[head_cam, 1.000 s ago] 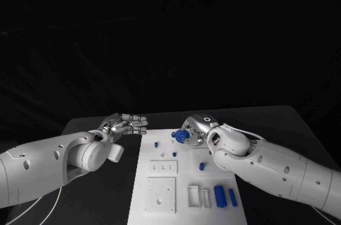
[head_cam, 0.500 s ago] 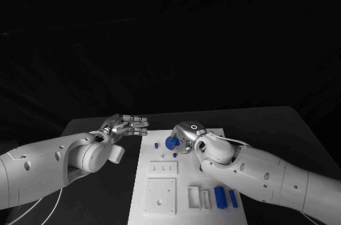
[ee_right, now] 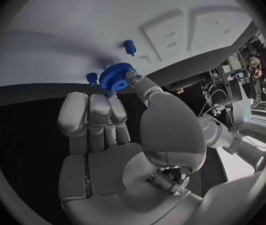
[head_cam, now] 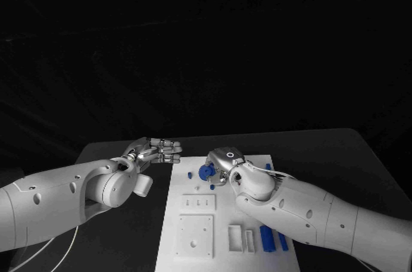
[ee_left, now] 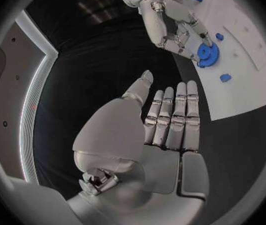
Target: Assemble the parts on the task board
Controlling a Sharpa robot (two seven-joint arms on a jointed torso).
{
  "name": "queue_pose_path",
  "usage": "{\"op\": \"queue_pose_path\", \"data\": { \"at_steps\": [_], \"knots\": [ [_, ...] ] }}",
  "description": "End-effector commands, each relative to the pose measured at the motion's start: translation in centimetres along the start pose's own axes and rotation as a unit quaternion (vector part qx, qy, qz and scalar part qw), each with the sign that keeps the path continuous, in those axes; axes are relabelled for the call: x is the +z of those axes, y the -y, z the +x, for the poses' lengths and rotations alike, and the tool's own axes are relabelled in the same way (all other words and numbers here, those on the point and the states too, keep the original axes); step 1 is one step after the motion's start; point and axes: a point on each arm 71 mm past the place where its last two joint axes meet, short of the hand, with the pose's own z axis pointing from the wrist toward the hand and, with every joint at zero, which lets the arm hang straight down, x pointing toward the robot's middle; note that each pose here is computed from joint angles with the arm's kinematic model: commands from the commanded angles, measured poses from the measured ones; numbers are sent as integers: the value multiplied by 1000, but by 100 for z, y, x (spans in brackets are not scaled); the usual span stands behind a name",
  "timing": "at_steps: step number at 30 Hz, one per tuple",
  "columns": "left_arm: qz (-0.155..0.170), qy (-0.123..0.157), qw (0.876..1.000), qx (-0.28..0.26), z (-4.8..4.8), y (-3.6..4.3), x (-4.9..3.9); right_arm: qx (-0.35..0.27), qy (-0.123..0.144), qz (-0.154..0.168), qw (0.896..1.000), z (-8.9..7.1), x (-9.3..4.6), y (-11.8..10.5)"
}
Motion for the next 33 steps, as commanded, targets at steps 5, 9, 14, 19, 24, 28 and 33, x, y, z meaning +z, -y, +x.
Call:
{"op": "queue_pose_path", "data": {
  "at_steps": [5,9,14,19,24,28,33],
  "knots": [
    [4,-8,1000,-2,27,19,9,-6,18,28,999,-2,22,24],
    [4,-9,1000,-2,29,19,11,-6,15,29,999,9,29,29],
    [4,-10,1000,-2,36,19,15,-6,5,26,1000,35,38,14],
    [4,-10,1000,-2,39,19,18,-4,-4,24,1000,64,47,1],
    [4,-11,1000,-2,43,19,21,-1,-13,22,1000,101,53,-13],
    [4,-11,1000,-2,44,19,22,1,-18,22,1000,125,52,-19],
    [3,-11,1000,-2,44,18,22,3,-22,25,999,148,53,-3]
  ]
}}
